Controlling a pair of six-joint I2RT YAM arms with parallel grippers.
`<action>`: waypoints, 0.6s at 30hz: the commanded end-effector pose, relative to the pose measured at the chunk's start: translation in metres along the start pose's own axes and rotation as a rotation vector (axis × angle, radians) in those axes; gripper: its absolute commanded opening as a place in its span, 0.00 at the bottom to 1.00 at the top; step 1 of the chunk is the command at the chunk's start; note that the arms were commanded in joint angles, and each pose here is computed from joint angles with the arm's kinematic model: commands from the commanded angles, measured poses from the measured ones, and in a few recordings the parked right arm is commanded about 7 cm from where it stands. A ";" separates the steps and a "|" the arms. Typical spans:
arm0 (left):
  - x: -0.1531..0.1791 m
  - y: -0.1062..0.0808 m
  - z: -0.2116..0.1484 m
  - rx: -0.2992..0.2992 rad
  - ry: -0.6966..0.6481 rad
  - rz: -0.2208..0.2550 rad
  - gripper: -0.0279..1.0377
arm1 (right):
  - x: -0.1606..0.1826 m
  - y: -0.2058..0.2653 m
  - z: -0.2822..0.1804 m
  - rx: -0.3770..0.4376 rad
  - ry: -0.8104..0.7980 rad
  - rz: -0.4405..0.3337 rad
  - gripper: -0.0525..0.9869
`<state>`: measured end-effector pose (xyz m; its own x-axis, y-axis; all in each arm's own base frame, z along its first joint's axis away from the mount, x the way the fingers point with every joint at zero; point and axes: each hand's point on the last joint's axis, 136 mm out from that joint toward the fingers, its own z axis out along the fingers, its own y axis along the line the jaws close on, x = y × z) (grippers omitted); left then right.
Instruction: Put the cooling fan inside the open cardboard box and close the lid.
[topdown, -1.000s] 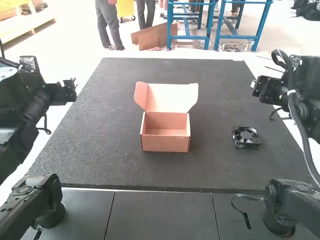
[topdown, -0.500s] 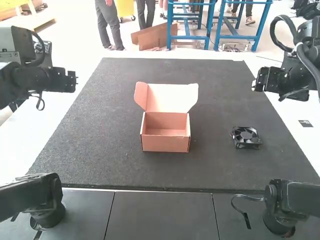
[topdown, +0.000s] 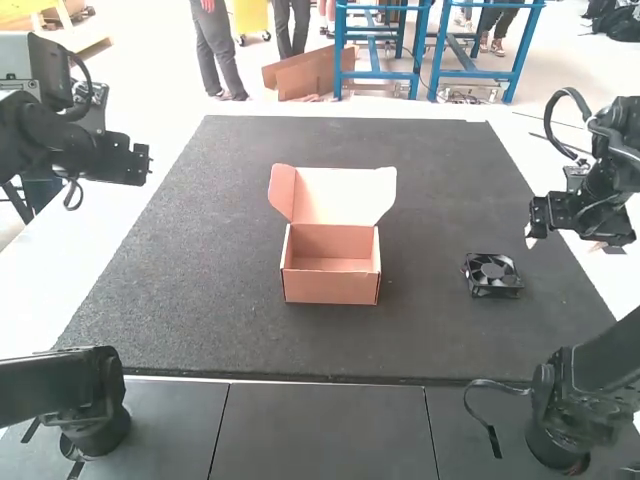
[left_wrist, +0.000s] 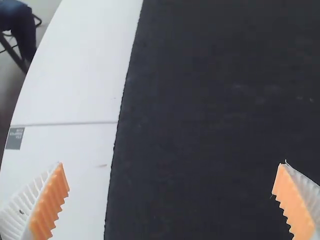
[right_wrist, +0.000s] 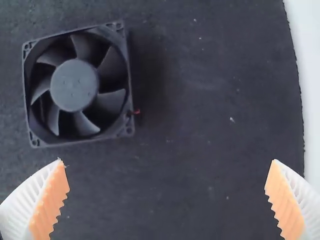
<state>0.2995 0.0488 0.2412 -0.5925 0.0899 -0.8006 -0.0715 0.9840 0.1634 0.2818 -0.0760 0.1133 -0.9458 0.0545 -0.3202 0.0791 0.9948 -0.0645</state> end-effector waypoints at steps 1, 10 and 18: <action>-0.016 -0.005 -0.006 0.034 -0.045 0.008 0.93 | -0.011 -0.008 0.000 0.015 -0.013 -0.034 0.91; -0.016 -0.013 0.002 0.075 -0.060 -0.062 0.93 | -0.008 -0.004 0.041 -0.019 0.050 -0.015 0.91; -0.016 -0.014 0.004 0.082 -0.073 -0.080 0.93 | -0.017 -0.003 0.066 -0.033 0.050 0.002 0.91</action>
<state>0.3114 0.0382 0.2484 -0.5363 0.0314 -0.8434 -0.0581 0.9956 0.0740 0.3145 -0.0853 0.0586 -0.9642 0.0399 -0.2620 0.0560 0.9969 -0.0543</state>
